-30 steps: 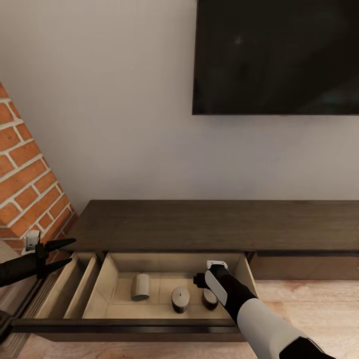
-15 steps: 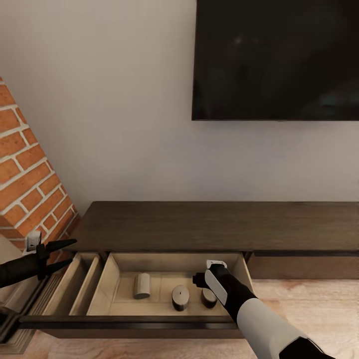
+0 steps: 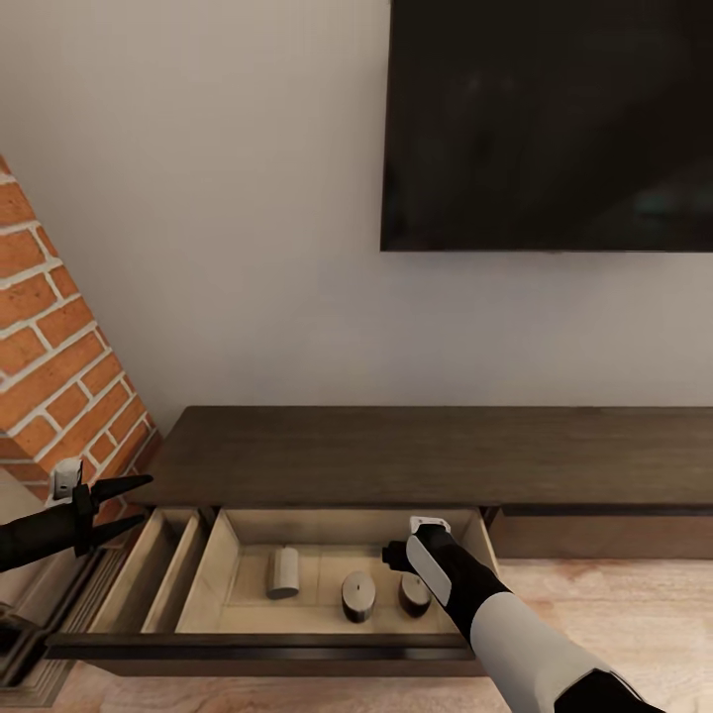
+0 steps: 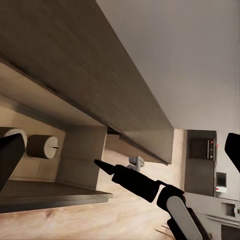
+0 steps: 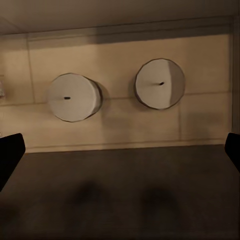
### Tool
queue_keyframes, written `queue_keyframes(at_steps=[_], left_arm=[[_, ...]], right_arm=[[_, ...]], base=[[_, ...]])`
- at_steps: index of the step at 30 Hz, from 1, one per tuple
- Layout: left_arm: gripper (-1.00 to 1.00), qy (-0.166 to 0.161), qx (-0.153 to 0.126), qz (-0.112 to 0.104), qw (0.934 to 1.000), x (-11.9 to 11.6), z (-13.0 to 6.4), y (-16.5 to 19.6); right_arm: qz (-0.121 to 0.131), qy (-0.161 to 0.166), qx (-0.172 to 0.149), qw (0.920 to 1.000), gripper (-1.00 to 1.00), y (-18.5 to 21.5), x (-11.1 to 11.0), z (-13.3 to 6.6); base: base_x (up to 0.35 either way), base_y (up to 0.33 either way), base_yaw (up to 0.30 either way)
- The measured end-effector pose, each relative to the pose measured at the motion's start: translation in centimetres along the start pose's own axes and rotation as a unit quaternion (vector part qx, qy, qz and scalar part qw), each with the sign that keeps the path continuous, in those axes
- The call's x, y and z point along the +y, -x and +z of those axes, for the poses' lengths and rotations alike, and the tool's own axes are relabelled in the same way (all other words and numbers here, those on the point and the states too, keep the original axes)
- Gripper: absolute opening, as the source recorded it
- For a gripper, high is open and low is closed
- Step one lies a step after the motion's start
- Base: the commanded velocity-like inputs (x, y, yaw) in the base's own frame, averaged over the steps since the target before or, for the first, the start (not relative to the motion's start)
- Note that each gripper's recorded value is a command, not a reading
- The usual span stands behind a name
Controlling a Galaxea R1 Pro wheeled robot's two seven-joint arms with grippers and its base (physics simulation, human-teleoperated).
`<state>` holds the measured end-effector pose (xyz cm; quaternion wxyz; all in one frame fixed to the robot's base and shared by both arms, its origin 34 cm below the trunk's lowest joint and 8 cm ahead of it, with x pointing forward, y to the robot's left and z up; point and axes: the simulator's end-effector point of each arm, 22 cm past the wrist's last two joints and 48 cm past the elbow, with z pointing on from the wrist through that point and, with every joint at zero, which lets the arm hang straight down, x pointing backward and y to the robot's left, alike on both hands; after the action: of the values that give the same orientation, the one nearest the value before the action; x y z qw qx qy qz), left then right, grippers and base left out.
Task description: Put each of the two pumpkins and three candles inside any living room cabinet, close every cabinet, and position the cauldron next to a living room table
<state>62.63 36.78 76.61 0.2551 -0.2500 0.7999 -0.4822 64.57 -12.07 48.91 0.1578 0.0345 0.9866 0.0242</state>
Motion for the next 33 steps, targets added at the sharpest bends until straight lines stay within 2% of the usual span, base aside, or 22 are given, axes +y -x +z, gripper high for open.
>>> queue_keyframes(at_steps=[8,17,33], left_arm=[[1.0,0.001,0.0,0.0,1.0,-1.4,-0.5,0.4],[1.0,0.001,0.0,0.0,1.0,-3.0,-1.1,0.9],[1.0,0.001,0.0,0.0,1.0,-5.7,-2.1,1.6]], right_arm=[[0.0,-0.001,-0.001,1.0,1.0,0.7,0.1,-1.4],[0.0,0.0,0.0,1.0,1.0,1.4,0.2,-3.0],[0.0,0.001,0.0,1.0,1.0,2.5,0.5,-5.7]], base=[[-0.011,0.0,0.0],[-0.178,0.0,0.0],[-0.014,0.0,0.0]])
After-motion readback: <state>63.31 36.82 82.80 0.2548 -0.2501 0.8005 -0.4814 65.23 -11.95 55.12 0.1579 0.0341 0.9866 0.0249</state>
